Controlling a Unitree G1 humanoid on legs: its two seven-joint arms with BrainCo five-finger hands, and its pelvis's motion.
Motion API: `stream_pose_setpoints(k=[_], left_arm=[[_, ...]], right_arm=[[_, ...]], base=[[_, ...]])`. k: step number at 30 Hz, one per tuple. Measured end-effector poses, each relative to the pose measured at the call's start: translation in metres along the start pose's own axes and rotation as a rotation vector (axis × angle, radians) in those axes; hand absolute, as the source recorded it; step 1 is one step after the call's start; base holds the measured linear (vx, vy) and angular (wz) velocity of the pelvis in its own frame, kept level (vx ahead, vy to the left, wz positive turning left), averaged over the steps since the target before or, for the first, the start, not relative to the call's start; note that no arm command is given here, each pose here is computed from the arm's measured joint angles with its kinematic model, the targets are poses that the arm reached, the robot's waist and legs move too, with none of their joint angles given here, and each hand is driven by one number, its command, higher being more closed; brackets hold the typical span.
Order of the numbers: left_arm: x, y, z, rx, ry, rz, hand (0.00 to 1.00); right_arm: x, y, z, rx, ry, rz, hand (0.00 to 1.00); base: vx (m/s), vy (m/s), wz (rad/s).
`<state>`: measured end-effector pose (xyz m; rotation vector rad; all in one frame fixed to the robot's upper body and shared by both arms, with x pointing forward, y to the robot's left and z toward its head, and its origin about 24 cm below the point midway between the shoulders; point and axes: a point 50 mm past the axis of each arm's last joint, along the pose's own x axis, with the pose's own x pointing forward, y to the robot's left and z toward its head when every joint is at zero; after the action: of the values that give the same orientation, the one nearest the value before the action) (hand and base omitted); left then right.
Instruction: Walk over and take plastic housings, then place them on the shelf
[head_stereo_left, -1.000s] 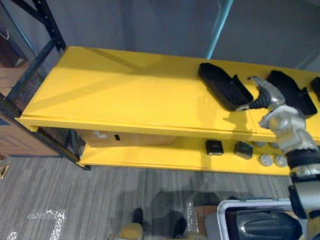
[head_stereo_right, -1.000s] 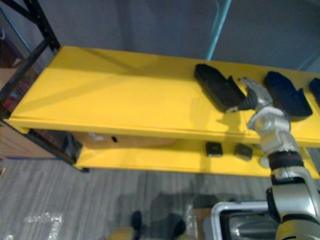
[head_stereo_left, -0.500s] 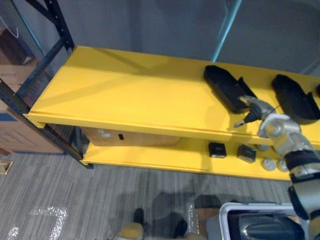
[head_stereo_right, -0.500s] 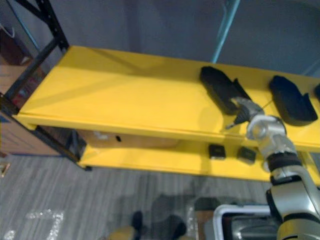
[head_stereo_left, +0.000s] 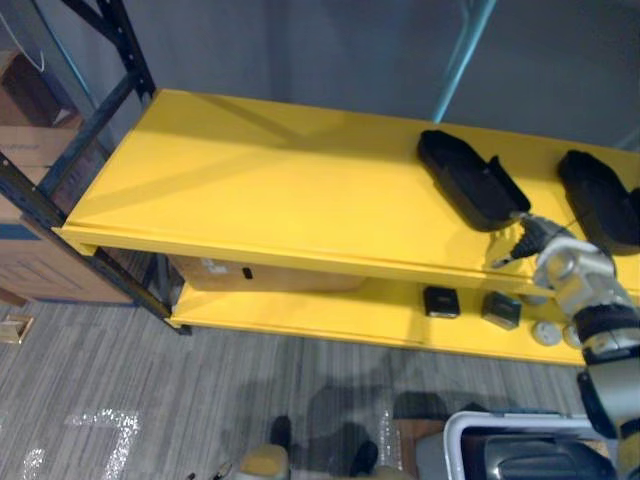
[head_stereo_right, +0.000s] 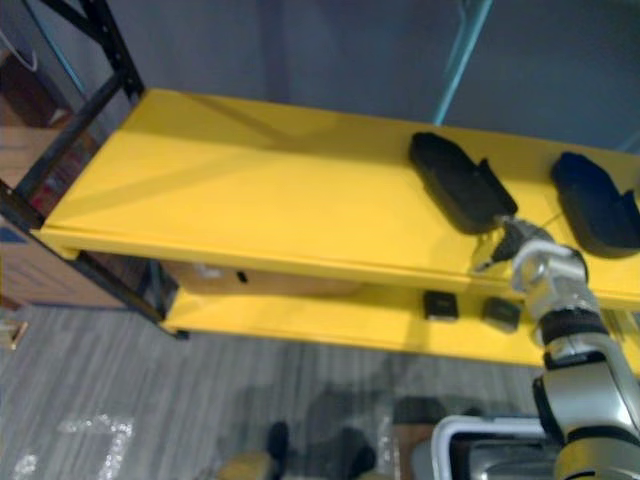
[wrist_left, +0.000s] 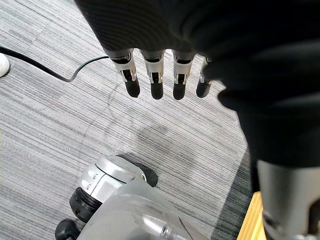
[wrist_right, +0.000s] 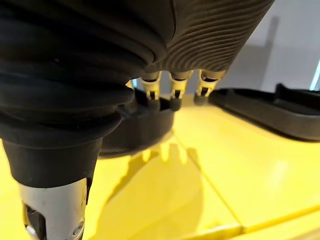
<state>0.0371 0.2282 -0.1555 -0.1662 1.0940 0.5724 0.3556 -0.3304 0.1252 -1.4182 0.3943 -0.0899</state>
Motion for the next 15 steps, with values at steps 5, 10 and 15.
stream_pose_setpoints(k=[5, 10, 15], left_arm=[[0.000, -0.003, 0.000, 0.019, 0.000, -0.013, 0.00], [0.000, -0.003, 0.002, 0.019, -0.011, -0.014, 0.00], [0.000, -0.006, 0.002, 0.014, -0.018, -0.029, 0.00]], right_arm=[[0.001, 0.013, 0.003, -0.002, -0.016, -0.016, 1.00], [0.002, 0.012, 0.007, -0.016, -0.046, -0.060, 1.00], [0.002, 0.006, 0.008, -0.012, -0.045, -0.108, 1.00]], base=[[-0.01, -0.002, 0.00], [0.02, -0.002, 0.02], [0.00, -0.005, 0.12]])
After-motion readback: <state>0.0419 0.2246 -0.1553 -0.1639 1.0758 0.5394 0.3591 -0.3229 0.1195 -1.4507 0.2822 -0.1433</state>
